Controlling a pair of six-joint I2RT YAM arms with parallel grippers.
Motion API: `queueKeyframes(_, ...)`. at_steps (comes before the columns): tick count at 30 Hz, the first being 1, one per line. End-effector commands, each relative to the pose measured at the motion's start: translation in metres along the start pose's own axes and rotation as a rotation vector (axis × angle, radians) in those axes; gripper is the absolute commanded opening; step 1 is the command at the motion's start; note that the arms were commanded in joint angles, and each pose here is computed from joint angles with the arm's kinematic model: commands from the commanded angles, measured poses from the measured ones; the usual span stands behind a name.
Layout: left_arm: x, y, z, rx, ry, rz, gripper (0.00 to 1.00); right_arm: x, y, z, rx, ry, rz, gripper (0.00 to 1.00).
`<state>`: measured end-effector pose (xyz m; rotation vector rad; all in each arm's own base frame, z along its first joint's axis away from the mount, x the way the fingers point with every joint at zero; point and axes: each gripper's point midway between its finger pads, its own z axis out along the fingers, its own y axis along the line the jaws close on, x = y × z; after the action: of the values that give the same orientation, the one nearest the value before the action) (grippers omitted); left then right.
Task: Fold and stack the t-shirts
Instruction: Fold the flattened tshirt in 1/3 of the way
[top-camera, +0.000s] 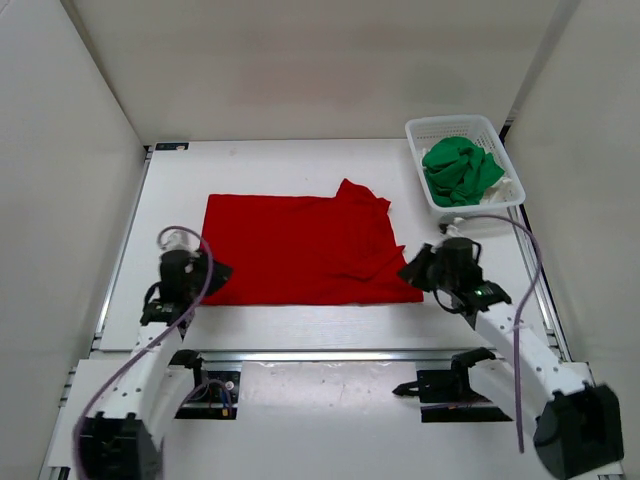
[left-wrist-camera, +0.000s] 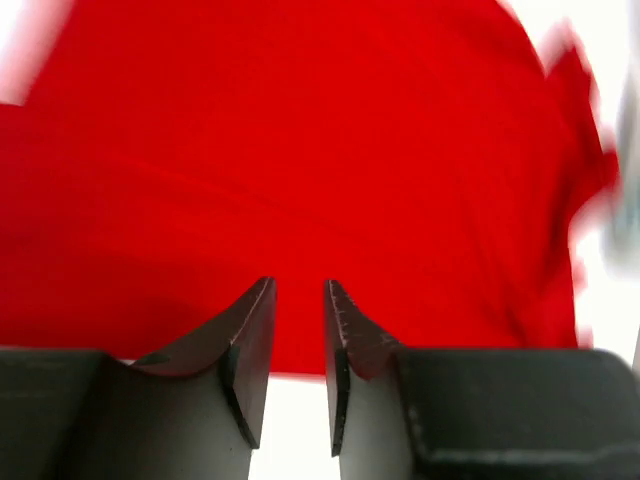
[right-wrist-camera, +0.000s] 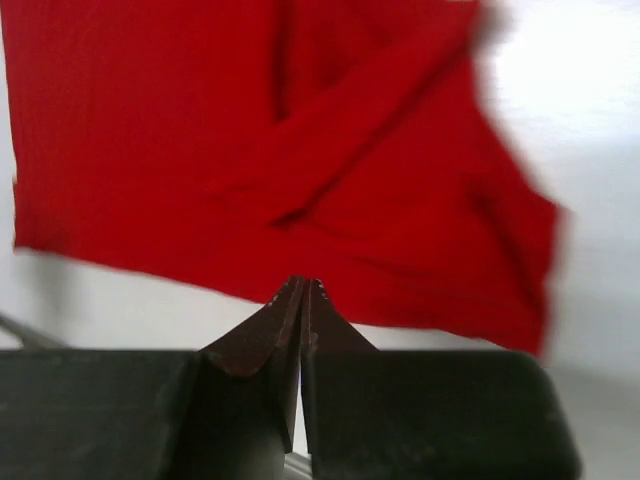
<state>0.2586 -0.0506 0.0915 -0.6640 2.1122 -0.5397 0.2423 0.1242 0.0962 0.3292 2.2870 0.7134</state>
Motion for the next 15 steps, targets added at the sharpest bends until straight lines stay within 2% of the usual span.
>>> queueKeyframes(1,0.047,-0.062,0.004,0.167,0.068,0.106,0.36,-0.009,0.047,0.028,-0.037,0.011,-0.179,0.0)
queueKeyframes(2,0.052,-0.066,0.007,0.162,0.059,0.125,0.36,-0.005,0.049,0.039,-0.026,0.047,-0.192,0.0)
queueKeyframes(3,0.069,-0.078,0.009,0.196,0.099,0.164,0.35,-0.004,0.057,0.044,-0.05,0.058,-0.199,0.01)
queueKeyframes(6,0.094,-0.099,0.017,0.268,0.178,0.193,0.35,-0.001,0.057,0.067,-0.057,0.074,-0.184,0.18)
queueKeyframes(9,0.105,-0.108,0.022,0.294,0.2,0.225,0.35,0.003,0.051,0.083,-0.053,0.102,-0.148,0.24)
queueKeyframes(15,0.116,-0.12,0.017,0.353,0.208,0.228,0.34,0.018,0.039,0.094,-0.031,0.147,-0.106,0.3)
